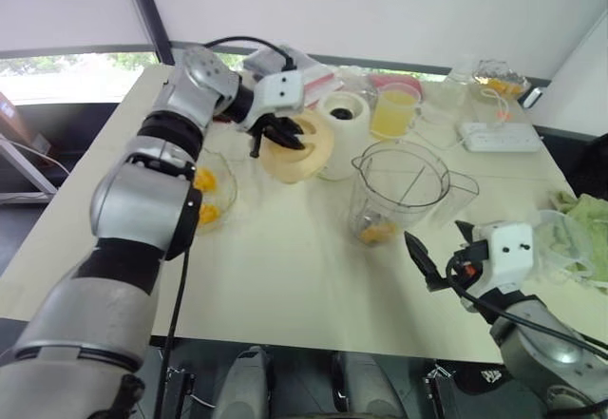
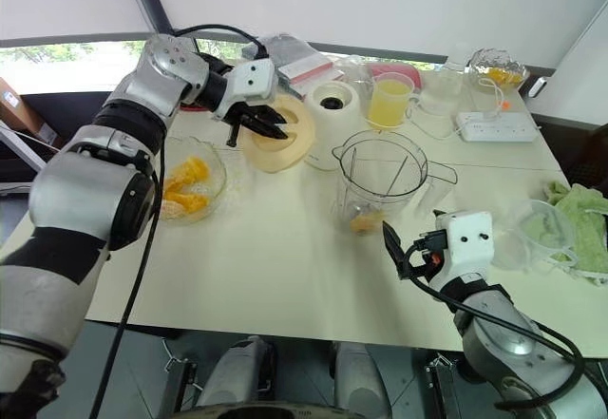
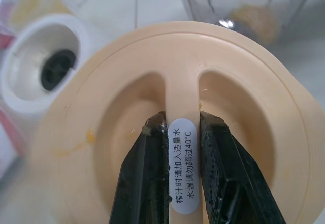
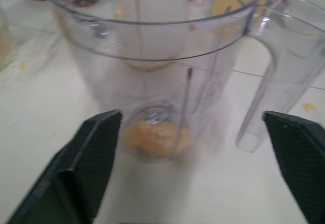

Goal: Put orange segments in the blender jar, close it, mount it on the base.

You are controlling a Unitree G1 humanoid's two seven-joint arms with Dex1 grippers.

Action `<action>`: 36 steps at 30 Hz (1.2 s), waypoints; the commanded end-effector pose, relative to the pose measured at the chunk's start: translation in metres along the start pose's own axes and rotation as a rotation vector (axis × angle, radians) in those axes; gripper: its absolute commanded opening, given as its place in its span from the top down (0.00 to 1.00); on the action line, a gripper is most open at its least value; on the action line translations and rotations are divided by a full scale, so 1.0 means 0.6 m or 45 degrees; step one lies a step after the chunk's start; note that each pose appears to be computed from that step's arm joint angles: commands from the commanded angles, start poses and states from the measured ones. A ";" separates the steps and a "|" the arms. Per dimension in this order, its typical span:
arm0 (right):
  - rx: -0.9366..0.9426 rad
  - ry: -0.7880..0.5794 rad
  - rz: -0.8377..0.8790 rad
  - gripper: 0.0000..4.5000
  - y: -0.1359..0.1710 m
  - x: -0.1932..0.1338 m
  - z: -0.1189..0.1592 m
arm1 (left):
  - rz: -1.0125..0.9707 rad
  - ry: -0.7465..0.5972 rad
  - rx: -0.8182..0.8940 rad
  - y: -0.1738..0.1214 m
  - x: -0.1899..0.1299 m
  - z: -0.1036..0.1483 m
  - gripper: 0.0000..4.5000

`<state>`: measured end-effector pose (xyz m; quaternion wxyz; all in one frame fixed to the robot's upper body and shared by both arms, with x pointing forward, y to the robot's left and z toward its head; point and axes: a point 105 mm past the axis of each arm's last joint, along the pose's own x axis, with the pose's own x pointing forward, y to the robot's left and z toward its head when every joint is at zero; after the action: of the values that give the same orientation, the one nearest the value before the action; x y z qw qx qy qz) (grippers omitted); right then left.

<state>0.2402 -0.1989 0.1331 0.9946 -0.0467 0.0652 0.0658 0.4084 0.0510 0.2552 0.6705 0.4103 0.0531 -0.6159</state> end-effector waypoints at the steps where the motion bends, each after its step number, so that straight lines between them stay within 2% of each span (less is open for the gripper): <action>1: -0.023 -0.057 -0.068 0.01 -0.020 0.005 0.008 | 0.010 -0.113 0.130 0.020 -0.017 0.076 0.95; 5: -0.023 -0.043 -0.078 0.01 -0.023 0.008 -0.002 | -0.063 -0.190 0.179 0.017 -0.009 0.125 0.95; 13: -0.002 -0.045 -0.173 0.01 -0.049 0.014 -0.019 | -0.178 -0.224 0.258 -0.001 0.034 0.185 0.95; 23: -0.003 -0.067 -0.219 0.01 -0.073 0.048 -0.028 | -0.257 -0.191 0.268 -0.031 0.106 0.192 0.95; 36: 0.005 -0.129 -0.267 0.01 -0.088 0.082 -0.012 | -0.317 -0.164 0.264 -0.057 0.150 0.183 0.95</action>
<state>0.2927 -0.2401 0.1084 0.9979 -0.0420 0.0434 -0.0241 0.3544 -0.0791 0.2657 0.5530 0.4205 -0.0061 -0.7192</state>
